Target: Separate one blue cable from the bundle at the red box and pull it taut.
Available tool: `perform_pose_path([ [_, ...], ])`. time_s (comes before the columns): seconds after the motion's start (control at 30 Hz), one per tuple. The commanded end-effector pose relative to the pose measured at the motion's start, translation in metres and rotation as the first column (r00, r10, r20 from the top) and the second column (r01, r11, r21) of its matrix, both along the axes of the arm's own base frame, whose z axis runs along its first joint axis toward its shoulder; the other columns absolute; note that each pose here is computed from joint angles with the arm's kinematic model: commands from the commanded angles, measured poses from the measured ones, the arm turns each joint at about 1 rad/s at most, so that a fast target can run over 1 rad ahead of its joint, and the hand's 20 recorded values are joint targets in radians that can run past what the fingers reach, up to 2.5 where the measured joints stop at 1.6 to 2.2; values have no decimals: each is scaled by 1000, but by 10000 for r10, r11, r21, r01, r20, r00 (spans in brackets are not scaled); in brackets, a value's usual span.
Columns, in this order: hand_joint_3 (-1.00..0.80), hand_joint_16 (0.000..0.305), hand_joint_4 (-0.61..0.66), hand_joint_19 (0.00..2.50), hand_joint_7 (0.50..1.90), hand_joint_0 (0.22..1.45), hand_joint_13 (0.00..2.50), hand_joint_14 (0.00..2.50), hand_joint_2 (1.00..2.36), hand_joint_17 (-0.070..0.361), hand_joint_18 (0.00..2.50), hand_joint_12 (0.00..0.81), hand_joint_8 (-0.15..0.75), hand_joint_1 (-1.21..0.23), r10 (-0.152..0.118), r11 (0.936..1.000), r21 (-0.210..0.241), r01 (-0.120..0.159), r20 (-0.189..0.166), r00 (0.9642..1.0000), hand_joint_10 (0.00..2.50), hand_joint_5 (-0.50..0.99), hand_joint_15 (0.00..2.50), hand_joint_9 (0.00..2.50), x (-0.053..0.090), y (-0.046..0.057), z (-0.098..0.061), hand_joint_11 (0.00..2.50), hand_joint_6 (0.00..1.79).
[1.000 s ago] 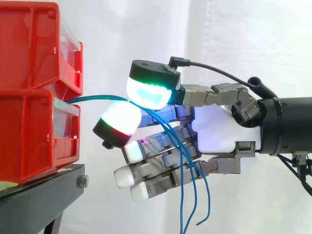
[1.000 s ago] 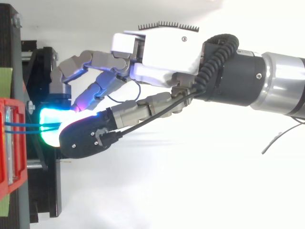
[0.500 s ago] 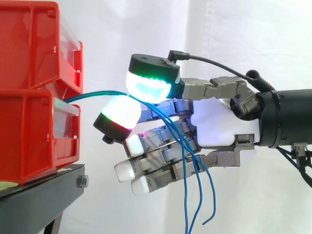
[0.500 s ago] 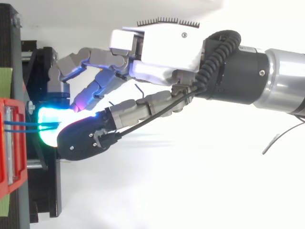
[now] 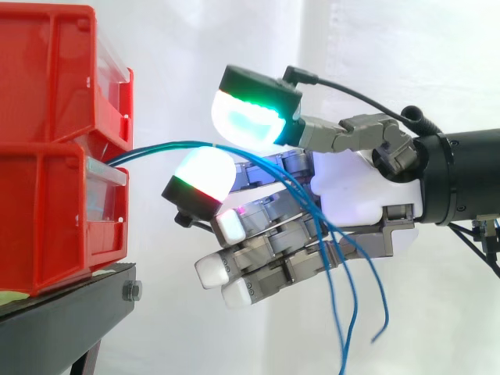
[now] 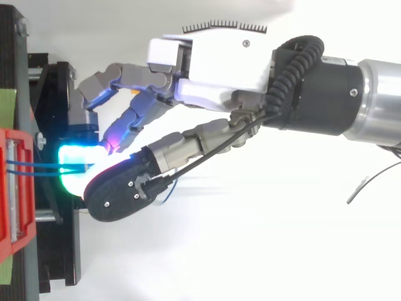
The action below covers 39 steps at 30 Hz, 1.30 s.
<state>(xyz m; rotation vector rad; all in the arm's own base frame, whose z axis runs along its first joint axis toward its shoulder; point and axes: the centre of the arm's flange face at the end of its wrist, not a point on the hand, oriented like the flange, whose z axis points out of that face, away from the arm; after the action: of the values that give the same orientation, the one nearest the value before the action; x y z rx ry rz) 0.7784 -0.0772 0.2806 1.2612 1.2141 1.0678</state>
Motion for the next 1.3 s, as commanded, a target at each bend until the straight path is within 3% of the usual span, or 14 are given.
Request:
perform_pose_path([
  [0.0, -500, 36, 130, 443, 1024, 543, 762, 15, 1000, 81, 570, 367, 315, -559, -2, 10000, -17, 2, -26, 10000, 17, -165, 422, 917, -2, 0, 5, 716, 884],
  [0.2, -500, 35, 117, 449, 1025, 579, 762, 15, 1000, 79, 565, 364, 314, -553, -31, 10000, -36, 31, -74, 10000, 19, -164, 420, 928, -2, -3, 3, 705, 874],
  [0.33, -302, 34, 108, 449, 1070, 601, 767, 15, 1013, 77, 571, 360, 311, -676, -32, 10000, -20, 32, -57, 10000, 20, -161, 430, 934, -2, -3, 4, 722, 873],
  [0.57, -136, 36, 39, 441, 1099, 604, 771, 15, 1018, 82, 587, 370, 324, -776, -64, 10000, -12, 64, -132, 9999, 21, -161, 432, 932, -3, -5, 4, 743, 890],
  [0.9, -223, 34, -16, 439, 1147, 659, 767, 16, 1016, 77, 602, 361, 302, -870, -79, 10000, -13, 79, -132, 9999, 21, -172, 437, 896, -5, -6, 8, 733, 898],
  [1.27, -404, 34, -57, 436, 1225, 743, 770, 16, 1008, 77, 627, 353, 296, -890, -80, 9999, -101, 72, -745, 9972, 22, -179, 429, 895, -17, -8, 18, 741, 908],
])
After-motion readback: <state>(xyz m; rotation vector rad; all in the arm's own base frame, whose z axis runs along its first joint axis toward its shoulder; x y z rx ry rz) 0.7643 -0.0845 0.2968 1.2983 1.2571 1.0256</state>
